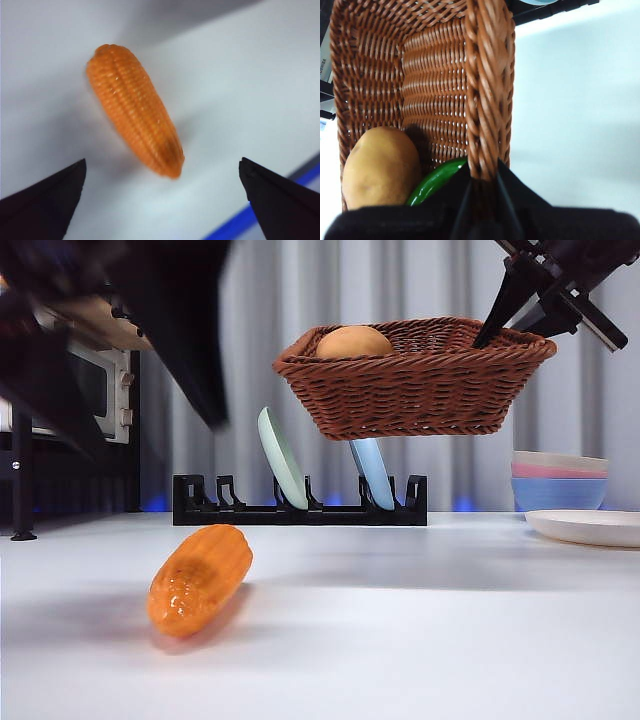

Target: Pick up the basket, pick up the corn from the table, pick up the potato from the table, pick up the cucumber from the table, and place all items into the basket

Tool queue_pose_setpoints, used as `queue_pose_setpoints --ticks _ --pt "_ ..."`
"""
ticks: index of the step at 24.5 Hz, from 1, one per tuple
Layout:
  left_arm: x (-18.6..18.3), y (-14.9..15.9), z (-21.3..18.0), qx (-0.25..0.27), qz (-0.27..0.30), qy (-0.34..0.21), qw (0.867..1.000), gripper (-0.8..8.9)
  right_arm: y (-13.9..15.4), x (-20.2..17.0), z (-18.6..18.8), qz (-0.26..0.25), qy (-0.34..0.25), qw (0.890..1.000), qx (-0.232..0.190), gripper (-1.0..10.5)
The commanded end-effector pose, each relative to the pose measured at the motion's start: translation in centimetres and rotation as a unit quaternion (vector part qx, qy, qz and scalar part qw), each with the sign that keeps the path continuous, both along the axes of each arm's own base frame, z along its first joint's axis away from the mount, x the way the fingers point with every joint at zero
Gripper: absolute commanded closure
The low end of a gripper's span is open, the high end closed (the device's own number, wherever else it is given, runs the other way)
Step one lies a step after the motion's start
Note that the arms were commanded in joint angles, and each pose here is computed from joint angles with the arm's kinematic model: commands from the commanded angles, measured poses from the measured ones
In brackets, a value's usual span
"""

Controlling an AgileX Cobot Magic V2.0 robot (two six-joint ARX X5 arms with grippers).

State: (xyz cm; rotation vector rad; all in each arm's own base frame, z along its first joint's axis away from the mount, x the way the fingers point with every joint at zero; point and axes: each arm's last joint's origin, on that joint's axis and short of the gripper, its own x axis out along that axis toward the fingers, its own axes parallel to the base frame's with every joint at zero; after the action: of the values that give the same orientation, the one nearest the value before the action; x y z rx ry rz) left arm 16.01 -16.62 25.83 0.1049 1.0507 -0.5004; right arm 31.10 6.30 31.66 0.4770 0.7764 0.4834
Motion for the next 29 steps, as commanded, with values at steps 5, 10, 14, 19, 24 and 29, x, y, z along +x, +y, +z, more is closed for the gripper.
queue_pose_setpoints --ticks 5,10,14,19,24,29 --pt "3.3 -2.2 -3.6 0.004 0.026 0.011 1.0 2.49 0.0 -0.1 0.6 0.004 -0.016 1.0 0.008 9.5" --pt "5.2 -2.4 -6.4 0.033 0.047 0.038 0.998 2.49 0.0 -0.2 0.6 0.004 -0.015 1.0 0.008 9.5" --pt "6.2 -2.4 -7.6 0.038 0.056 0.044 0.997 2.52 0.0 -0.2 0.6 0.004 -0.015 1.0 0.008 9.5" --pt "6.1 -2.4 -7.7 0.047 0.033 0.041 0.997 6.01 0.0 -0.2 0.6 0.004 -0.015 1.0 0.008 9.5" --pt "5.3 -2.0 -7.9 0.071 -0.024 0.086 0.993 8.22 0.0 -0.2 0.6 0.004 -0.014 1.0 0.008 9.5" --pt "3.7 -1.2 -6.6 0.065 -0.133 0.138 0.979 8.22 0.0 -0.2 0.6 0.004 -0.014 1.0 0.007 9.5"
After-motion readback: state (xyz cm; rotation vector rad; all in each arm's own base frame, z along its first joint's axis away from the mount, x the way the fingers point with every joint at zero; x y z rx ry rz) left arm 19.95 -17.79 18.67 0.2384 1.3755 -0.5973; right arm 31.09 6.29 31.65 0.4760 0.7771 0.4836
